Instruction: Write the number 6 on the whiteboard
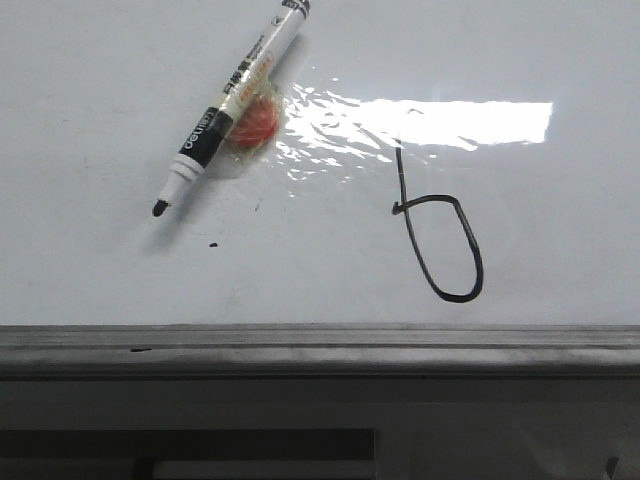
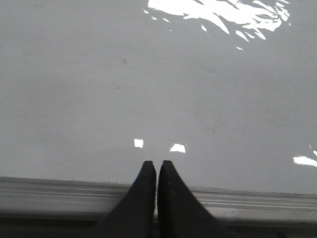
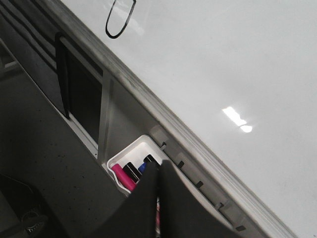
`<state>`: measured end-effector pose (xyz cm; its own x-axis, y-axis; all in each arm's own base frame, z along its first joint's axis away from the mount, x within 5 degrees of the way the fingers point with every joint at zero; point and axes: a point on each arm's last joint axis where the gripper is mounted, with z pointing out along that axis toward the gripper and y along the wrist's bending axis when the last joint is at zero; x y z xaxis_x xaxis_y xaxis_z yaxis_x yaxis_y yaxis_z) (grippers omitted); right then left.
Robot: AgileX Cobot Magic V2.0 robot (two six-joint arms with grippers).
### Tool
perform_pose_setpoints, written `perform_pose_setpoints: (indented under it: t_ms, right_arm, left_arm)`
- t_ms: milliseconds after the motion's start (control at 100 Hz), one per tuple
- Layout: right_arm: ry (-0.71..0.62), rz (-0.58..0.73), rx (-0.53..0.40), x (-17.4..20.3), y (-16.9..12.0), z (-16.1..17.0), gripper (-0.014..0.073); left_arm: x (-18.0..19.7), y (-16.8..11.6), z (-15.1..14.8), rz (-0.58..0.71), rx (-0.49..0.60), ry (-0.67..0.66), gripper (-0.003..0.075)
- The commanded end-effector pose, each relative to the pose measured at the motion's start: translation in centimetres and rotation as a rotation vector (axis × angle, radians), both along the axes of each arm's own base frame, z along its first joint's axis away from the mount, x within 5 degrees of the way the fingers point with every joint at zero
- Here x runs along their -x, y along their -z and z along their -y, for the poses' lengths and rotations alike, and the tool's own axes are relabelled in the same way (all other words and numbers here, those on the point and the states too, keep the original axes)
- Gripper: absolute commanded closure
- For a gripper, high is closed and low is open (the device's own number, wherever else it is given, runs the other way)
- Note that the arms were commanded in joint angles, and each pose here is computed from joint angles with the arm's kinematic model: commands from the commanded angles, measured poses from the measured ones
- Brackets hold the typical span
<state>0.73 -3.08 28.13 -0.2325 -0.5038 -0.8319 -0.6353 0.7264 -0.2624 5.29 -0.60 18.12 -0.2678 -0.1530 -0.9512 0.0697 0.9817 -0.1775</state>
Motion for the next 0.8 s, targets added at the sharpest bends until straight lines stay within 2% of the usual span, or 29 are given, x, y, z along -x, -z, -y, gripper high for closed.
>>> perform_pose_setpoints:
  t_ms: [0,660,790]
  right_arm:
    - [0.000,0.054,-0.025,-0.35,-1.11,-0.27,0.0659]
    - [0.000,0.054,-0.024,-0.36,-1.08,-0.29,0.0659]
    - [0.061,0.079,-0.004,-0.43,-1.18,-0.01,0.0659]
  left_arm:
    - [-0.01,1.02,-0.02,0.023,0.004,-0.004,0.0739]
    - [-0.01,1.02,-0.02,0.023,0.004,-0.004,0.0739]
    - [-0.01,1.02,-0.02,0.023,0.004,-0.004,0.0739]
